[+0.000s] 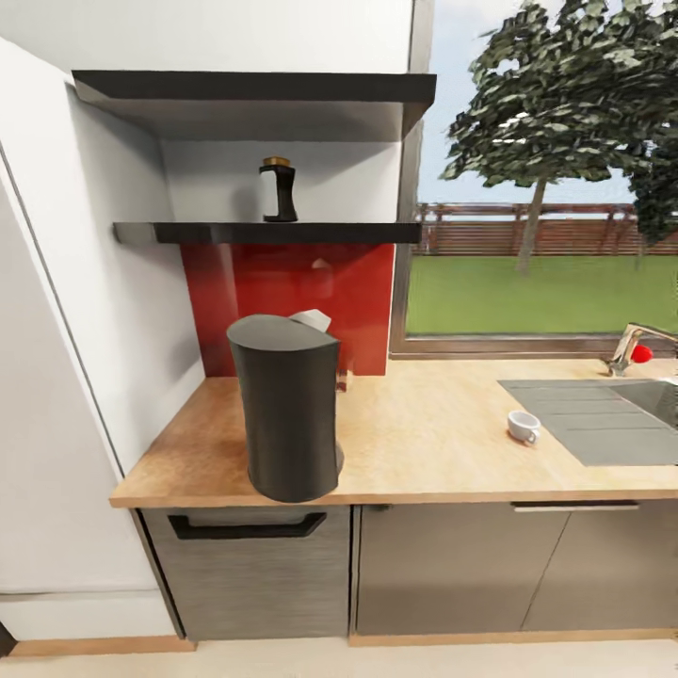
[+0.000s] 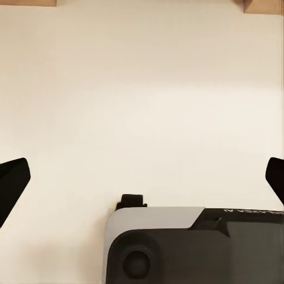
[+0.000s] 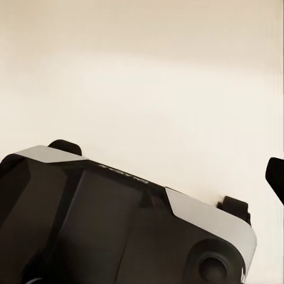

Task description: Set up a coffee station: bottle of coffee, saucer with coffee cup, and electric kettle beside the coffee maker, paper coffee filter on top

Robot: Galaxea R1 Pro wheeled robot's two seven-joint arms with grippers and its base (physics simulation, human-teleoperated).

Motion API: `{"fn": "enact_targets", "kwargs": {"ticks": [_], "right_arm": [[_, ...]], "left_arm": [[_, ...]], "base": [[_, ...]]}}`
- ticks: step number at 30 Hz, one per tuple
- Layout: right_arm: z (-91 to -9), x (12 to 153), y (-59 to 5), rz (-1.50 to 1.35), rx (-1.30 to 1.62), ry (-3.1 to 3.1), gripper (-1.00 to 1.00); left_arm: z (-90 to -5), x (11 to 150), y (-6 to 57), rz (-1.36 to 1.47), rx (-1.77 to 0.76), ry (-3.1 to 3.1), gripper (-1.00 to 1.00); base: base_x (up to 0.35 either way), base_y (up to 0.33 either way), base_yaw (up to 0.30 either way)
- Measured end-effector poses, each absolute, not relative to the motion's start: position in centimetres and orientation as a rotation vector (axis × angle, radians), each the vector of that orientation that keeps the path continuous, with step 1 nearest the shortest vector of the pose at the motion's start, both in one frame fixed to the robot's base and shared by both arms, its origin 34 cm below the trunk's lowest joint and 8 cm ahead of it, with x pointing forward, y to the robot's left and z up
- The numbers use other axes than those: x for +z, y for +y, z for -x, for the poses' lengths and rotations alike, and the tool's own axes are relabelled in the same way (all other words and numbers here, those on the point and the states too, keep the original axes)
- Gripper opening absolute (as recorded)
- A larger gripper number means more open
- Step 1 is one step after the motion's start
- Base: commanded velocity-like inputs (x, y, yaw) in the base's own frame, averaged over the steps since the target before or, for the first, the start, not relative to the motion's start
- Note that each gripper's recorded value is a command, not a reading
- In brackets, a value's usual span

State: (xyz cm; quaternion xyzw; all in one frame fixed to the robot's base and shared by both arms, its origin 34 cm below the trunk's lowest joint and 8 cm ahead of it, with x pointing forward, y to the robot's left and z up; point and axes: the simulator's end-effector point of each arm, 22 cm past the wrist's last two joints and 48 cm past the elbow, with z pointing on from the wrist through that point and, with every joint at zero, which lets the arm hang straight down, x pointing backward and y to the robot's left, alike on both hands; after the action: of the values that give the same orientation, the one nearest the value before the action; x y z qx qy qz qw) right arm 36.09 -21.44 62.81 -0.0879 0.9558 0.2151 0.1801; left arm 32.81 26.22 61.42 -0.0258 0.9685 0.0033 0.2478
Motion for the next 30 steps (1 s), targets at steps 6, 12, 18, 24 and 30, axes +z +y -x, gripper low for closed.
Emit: {"fn": "enact_targets", "kwargs": {"ticks": [6,12,18,24,30], "right_arm": [[-36.1,62.8,-21.5,0.25,0.608,2.701,1.0],[-36.0,62.8,-21.6,0.252,0.603,2.703,1.0],[-36.1,62.8,-21.4,0.253,0.61,2.701,1.0],[-36.1,62.8,-21.6,0.25,0.6,2.702,1.0],[-36.1,62.8,-21.6,0.25,0.598,2.702,1.0]], "left_arm": [[-32.8,61.4,26.2,0.072,0.009,2.64,1.0],[-32.8,61.4,26.3,0.072,0.009,2.64,1.0],[-32.9,61.5,26.3,0.072,0.009,2.638,1.0],[-37.3,63.7,26.2,0.059,0.005,2.54,1.0],[-42.4,67.1,23.9,0.053,-0.058,2.489,1.0]], "base": [[-0.03,-0.092,-0.004],[-0.059,-0.013,-0.001],[-0.013,-0.003,0.0],[0.0,0.0,0.0],[0.0,0.0,0.0]]}}
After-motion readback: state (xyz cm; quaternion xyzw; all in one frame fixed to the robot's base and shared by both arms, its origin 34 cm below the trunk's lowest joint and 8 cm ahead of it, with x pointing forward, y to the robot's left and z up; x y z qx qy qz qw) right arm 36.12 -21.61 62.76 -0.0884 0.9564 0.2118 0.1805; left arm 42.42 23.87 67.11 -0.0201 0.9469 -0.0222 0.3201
